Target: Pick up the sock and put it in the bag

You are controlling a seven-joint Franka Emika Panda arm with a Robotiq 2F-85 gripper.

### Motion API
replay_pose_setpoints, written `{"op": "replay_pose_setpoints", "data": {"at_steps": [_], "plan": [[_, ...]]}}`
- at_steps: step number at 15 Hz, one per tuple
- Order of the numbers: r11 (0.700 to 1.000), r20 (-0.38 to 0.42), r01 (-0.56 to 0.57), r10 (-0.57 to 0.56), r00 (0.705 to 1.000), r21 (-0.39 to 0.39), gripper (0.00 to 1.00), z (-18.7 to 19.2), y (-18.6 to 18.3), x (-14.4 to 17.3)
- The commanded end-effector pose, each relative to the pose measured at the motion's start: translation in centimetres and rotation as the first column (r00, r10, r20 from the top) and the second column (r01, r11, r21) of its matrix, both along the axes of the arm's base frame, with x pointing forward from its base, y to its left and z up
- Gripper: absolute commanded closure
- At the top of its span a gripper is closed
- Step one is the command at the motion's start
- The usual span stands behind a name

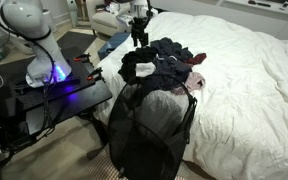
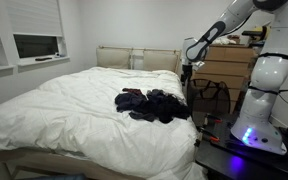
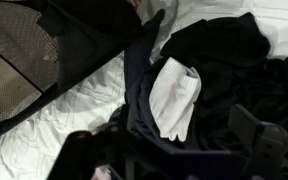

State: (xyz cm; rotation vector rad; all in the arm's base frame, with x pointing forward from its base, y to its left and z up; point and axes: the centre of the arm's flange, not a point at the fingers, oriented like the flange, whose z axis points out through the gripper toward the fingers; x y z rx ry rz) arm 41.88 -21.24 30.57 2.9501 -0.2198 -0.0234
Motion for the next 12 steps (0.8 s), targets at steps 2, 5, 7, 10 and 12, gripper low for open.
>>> {"op": "replay_pose_setpoints", "data": {"at_steps": [2,5,7,10,12], "plan": [[0.999,0.002,0.027,-0.027,1.000,-0.041,0.00,-4.0,0.0,0.4],[0.999,-0.023,0.023,-0.024,0.999,-0.045,0.00,-6.3,0.2,0.6],[0.998,-0.041,0.015,-0.018,0.999,-0.054,0.00,-7.8,0.3,0.9],[0.997,-0.052,0.010,-0.014,0.999,-0.072,0.00,-9.6,0.3,1.3],[0.994,-0.044,-0.003,-0.001,0.999,-0.106,0.00,-10.6,0.3,1.8]]}}
